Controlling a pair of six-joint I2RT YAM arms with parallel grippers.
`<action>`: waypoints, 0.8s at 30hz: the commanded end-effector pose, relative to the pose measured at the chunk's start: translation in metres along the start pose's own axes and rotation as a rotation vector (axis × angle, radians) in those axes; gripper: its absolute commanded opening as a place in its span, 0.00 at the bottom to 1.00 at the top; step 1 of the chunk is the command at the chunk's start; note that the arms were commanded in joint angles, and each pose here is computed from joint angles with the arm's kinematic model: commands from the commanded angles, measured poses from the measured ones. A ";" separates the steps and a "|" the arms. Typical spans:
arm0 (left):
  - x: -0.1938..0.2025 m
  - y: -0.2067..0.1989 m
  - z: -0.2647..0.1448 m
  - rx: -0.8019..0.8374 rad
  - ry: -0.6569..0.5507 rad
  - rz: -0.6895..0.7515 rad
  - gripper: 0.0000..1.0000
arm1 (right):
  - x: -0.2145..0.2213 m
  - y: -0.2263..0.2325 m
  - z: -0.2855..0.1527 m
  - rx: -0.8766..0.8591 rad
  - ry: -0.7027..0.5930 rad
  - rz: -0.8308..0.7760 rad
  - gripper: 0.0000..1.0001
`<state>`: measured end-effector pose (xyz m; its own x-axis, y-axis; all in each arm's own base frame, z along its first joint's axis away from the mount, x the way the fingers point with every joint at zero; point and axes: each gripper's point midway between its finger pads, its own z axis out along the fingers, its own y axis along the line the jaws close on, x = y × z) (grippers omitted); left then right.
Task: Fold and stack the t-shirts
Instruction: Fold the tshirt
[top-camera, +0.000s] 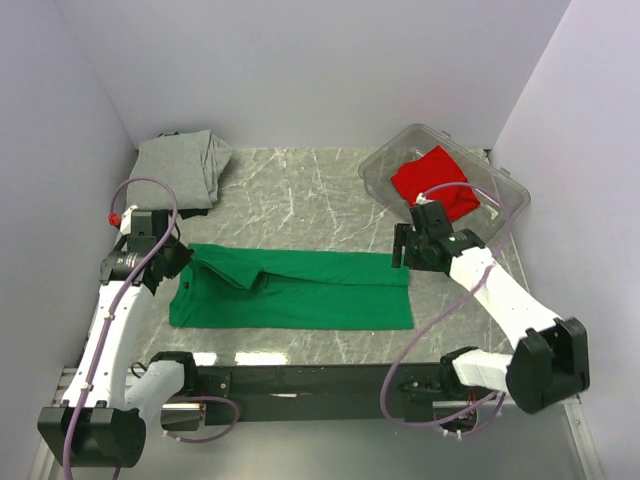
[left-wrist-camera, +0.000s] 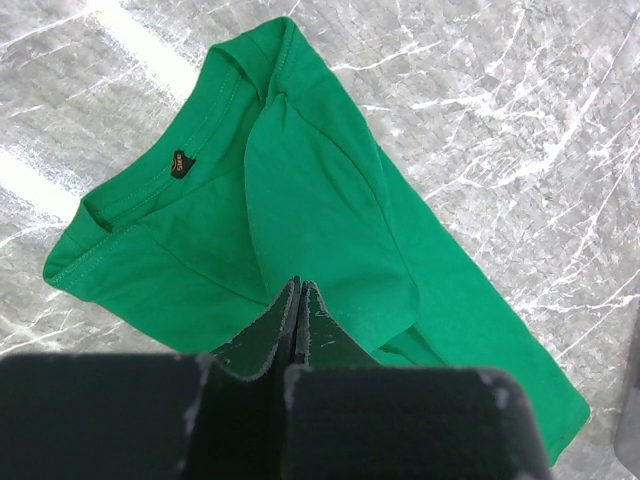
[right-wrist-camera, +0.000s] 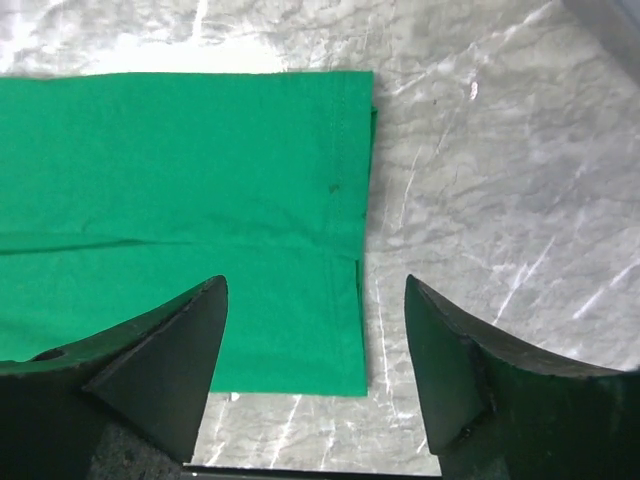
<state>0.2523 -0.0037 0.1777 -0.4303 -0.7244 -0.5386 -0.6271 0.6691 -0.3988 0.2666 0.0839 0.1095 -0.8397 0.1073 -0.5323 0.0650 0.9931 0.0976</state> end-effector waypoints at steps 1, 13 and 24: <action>-0.002 0.002 -0.001 -0.007 -0.013 0.003 0.00 | -0.006 0.007 0.017 0.006 0.036 0.011 0.75; 0.014 0.003 0.016 -0.006 0.058 0.060 0.00 | -0.032 0.149 0.006 -0.532 0.118 -0.266 0.65; 0.050 0.012 0.029 -0.001 0.221 0.156 0.00 | 0.022 0.276 -0.019 -0.876 0.281 -0.418 0.65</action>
<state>0.2459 -0.0238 0.1155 -0.6394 -0.6574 -0.3988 -0.5843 0.7526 -0.3037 0.2701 0.3245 0.1220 -0.8359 -0.3351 -0.4347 -0.5356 0.6711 0.5126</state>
